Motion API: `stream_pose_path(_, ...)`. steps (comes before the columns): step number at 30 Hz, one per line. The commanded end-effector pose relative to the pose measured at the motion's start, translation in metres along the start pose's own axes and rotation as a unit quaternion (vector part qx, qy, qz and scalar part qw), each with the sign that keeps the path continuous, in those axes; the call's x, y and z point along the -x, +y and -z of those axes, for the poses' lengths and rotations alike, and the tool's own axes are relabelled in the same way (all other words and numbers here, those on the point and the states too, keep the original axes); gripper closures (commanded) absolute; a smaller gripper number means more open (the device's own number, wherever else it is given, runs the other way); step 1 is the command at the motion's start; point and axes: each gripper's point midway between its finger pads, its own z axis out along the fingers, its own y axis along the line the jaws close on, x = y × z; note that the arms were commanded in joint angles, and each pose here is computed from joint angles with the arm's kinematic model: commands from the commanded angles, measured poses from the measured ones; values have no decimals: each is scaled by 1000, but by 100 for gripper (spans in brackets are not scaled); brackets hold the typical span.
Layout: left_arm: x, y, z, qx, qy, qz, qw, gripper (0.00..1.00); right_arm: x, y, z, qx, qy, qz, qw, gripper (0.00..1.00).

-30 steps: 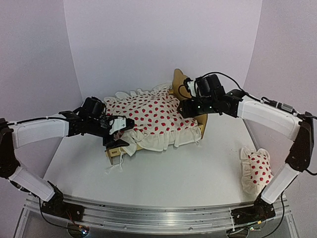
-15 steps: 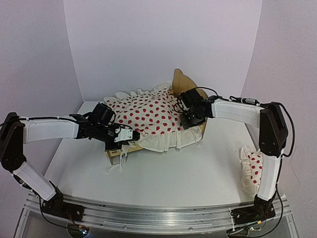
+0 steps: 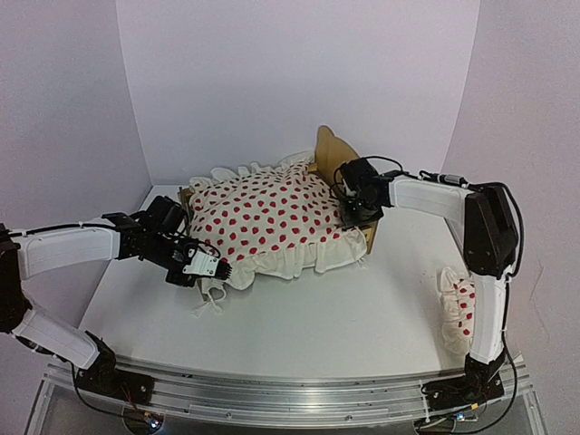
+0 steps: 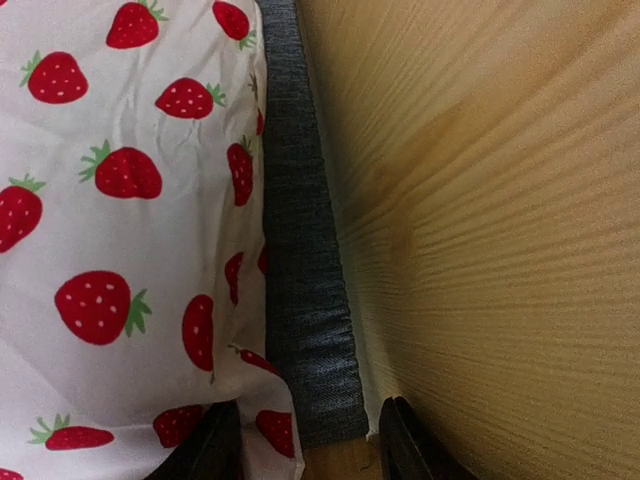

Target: Set up the pet bed

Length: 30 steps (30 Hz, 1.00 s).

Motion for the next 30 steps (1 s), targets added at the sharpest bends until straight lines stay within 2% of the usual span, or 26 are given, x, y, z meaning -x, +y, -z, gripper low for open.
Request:
stream_pose_path(1, 7, -12, 2, -26, -26, -22, 999, 94, 13, 9, 11, 41, -7, 11, 999, 52)
stream_pose_path(6, 24, -1, 8, -20, -63, -16, 998, 67, 24, 22, 55, 115, -33, 15, 993, 50)
stream_pose_path(10, 50, 3, 32, -17, -118, -12, 993, 54, 37, 30, 121, 200, -77, 13, 977, 48)
stream_pose_path(12, 67, 15, 48, -4, -149, 25, 989, 48, 40, 21, 150, 206, -97, 8, 974, 45)
stream_pose_path(15, 83, 52, 72, 41, -173, 120, 977, 45, 34, -23, 177, 152, -105, -36, 982, 41)
stream_pose_path(17, 85, 85, 90, 86, -184, 207, 957, 40, 25, -49, 182, 124, -96, -69, 985, 39)
stream_pose_path(18, 78, 104, 98, 121, -183, 257, 941, 36, 21, -62, 181, 109, -90, -85, 986, 37)
stream_pose_path(20, 39, 147, 114, 211, -160, 391, 882, 28, 15, -72, 177, 100, -80, -102, 986, 31)
stream_pose_path(23, -51, 172, 121, 273, -93, 583, 760, 24, 19, -67, 163, 118, -66, -108, 985, 29)
stream_pose_path(24, -79, 173, 124, 280, -82, 641, 709, 24, 21, -65, 158, 123, -61, -109, 984, 29)
stream_pose_path(25, -97, 170, 119, 270, -72, 677, 680, 23, 27, -63, 153, 127, -60, -111, 984, 29)
stream_pose_path(27, -116, 160, 105, 243, -53, 720, 648, 21, 34, -66, 144, 121, -53, -117, 984, 30)
stream_pose_path(30, -119, 157, 87, 212, -55, 747, 628, 19, 36, -84, 136, 101, -46, -146, 983, 30)
